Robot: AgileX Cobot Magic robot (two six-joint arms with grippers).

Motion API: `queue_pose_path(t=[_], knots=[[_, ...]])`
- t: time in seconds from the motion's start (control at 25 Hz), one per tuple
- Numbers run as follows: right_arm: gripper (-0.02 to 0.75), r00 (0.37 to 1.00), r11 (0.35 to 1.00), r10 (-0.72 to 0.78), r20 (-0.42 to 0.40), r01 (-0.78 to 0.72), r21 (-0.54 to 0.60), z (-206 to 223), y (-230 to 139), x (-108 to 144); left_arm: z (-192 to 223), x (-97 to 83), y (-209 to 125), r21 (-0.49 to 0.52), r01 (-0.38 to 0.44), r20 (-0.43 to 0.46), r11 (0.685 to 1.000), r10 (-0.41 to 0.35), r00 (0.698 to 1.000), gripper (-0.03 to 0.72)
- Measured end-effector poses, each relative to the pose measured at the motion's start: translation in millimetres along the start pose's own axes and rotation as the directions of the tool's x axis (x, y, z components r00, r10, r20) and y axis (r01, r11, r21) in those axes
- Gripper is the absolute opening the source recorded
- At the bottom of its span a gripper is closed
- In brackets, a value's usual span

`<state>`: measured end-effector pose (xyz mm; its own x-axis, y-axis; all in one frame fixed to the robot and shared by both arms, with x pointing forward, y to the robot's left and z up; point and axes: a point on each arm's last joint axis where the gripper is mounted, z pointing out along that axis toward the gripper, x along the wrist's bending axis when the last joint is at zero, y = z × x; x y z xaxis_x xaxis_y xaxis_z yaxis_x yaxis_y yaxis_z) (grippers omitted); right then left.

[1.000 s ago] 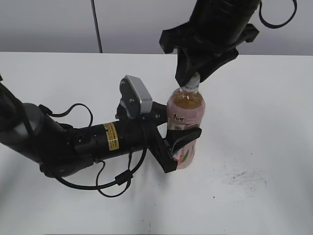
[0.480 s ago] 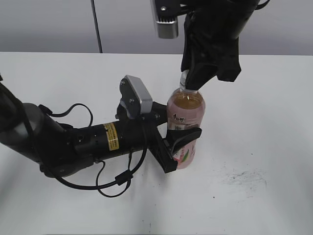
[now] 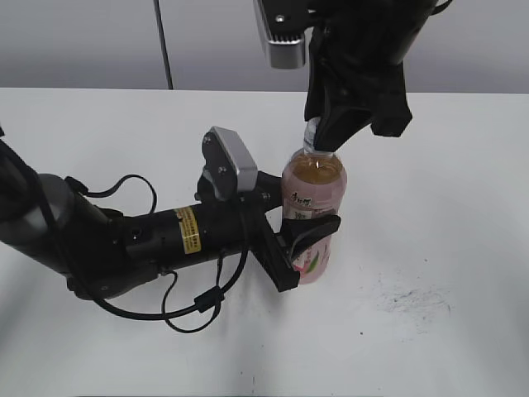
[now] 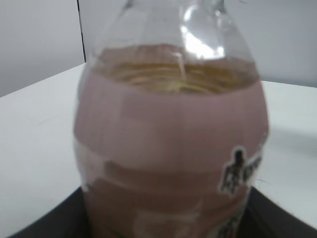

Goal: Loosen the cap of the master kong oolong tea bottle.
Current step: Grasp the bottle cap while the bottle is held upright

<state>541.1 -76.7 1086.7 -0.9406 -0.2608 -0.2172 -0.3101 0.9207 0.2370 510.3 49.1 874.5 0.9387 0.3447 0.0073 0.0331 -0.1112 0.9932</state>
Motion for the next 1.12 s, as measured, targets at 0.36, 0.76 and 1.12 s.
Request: queue_pose_path(t=[0.36,0.76,1.12], knots=[[0.272,0.992,0.992,0.119,0.042,-0.117,-0.05,-25,7,-1,1,0.6,11,-0.08,-0.009,0.003,0.997,0.009,1.0,0.385],[0.272,0.991,0.991,0.124,0.042,-0.122,-0.052,-25,7,0,1,0.7,12,-0.082,-0.01,0.003,0.997,0.01,1.0,0.385],[0.272,0.964,0.965,0.262,0.048,-0.261,-0.033,-25,5,-1,1,0.9,12,-0.077,-0.009,0.001,0.997,0.009,1.0,0.385]])
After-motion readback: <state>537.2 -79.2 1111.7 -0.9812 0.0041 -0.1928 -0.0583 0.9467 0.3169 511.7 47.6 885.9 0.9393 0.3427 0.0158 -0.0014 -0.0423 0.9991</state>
